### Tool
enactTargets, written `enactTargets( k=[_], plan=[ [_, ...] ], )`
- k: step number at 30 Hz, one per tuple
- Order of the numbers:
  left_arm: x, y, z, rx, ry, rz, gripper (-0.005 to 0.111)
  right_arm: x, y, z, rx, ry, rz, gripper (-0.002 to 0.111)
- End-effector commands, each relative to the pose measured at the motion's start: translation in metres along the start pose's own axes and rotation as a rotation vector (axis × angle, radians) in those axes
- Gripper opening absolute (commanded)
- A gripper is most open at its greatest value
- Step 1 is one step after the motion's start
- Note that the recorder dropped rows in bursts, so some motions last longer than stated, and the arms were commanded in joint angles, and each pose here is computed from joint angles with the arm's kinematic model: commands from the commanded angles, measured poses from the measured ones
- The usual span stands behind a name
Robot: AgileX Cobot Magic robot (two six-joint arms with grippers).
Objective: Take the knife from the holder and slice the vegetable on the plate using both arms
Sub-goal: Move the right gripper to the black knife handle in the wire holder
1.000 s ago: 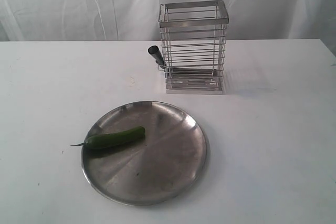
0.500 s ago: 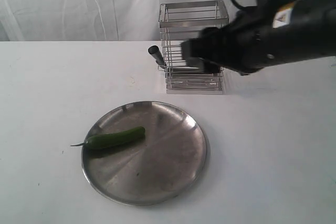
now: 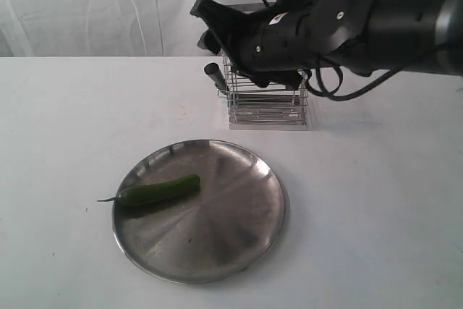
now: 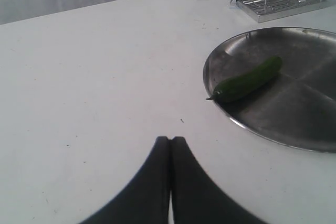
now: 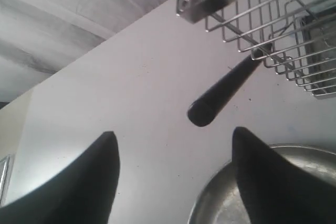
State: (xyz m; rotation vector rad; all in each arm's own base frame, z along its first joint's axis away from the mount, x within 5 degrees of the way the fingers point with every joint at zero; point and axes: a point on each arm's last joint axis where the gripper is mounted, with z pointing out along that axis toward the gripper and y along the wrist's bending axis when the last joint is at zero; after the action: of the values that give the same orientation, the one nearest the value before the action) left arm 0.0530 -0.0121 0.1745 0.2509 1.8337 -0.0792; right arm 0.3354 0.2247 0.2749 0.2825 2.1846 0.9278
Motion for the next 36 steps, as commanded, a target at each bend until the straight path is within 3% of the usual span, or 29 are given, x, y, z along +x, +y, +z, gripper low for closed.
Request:
enactTargets(
  k=[1,19,25,31,36],
  plan=[
    [0.001,0.000,0.000,0.001,-0.003,0.001,0.000,0.000,-0.009,0.023,0.024,-0.005,0.039,0.058],
    [0.001,0.000,0.000,0.001,-0.003,0.001,0.000,-0.009,-0.024,0.079,0.060,0.029,0.026,0.056],
    [0.001,0.000,0.000,0.001,-0.003,0.001,0.000,-0.004,-0.030,0.086,0.077,0.049,0.023,0.041],
    [0.001,0.000,0.000,0.001,-0.003,0.001,0.000,-0.007,-0.032,0.086,0.081,0.051,-0.017,0.040],
    [0.001,0.000,0.000,0.001,-0.003,0.001,0.000,-0.009,-0.032,0.082,0.083,0.096,-0.092,0.029]
  ],
)
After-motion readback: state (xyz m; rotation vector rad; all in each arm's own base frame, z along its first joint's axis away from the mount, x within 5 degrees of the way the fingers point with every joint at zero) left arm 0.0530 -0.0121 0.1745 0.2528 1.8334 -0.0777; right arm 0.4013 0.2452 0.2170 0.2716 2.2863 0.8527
